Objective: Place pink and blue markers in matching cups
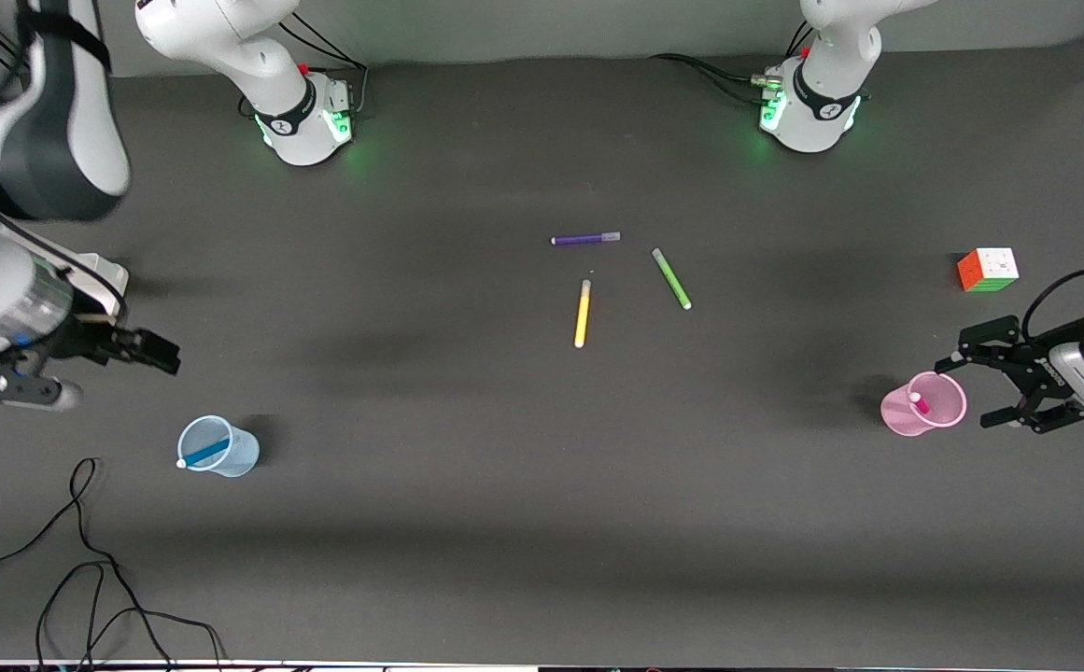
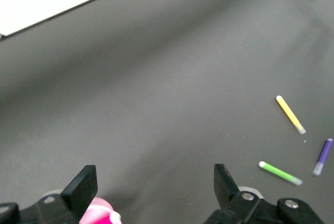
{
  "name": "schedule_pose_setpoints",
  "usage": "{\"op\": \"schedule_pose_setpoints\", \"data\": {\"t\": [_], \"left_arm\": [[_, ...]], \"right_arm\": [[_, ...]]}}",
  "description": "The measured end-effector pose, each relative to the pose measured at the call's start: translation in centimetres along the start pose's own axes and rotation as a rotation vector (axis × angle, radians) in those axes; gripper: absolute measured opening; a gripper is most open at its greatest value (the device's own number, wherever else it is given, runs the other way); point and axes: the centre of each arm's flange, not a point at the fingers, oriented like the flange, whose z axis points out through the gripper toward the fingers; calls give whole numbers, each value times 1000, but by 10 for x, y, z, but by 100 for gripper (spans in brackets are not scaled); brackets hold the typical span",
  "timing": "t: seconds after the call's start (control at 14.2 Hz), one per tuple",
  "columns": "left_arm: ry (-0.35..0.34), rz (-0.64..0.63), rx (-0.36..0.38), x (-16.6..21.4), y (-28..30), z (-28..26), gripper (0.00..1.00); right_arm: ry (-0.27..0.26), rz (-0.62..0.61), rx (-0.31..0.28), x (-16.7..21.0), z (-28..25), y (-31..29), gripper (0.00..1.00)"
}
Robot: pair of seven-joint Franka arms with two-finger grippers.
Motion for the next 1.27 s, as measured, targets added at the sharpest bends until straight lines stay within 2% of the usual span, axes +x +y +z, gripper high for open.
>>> {"op": "schedule_pose_setpoints", "data": {"t": [0.14, 0.28, 0.42, 0.92, 1.06, 1.27], "left_arm": [[-84, -90, 44, 18, 30, -17, 100], [-188, -159, 112, 39, 60, -35, 100], [-261, -219, 180, 60, 89, -46, 100], [-434, -435, 318, 74, 138, -52, 100], [-478, -499, 354, 80, 160, -47, 100], [-490, -587, 386, 92, 189, -36, 100]], "right_arm": [[-22, -4, 22, -15, -24, 6, 100], [-18, -7, 36, -21, -41, 9, 100], [-16, -7, 39, -23, -43, 9, 100], [-19, 1, 79, -44, -64, 14, 100], [-24, 0, 75, -49, -63, 6, 100], [-42, 5, 63, -51, -53, 4, 100]]}}
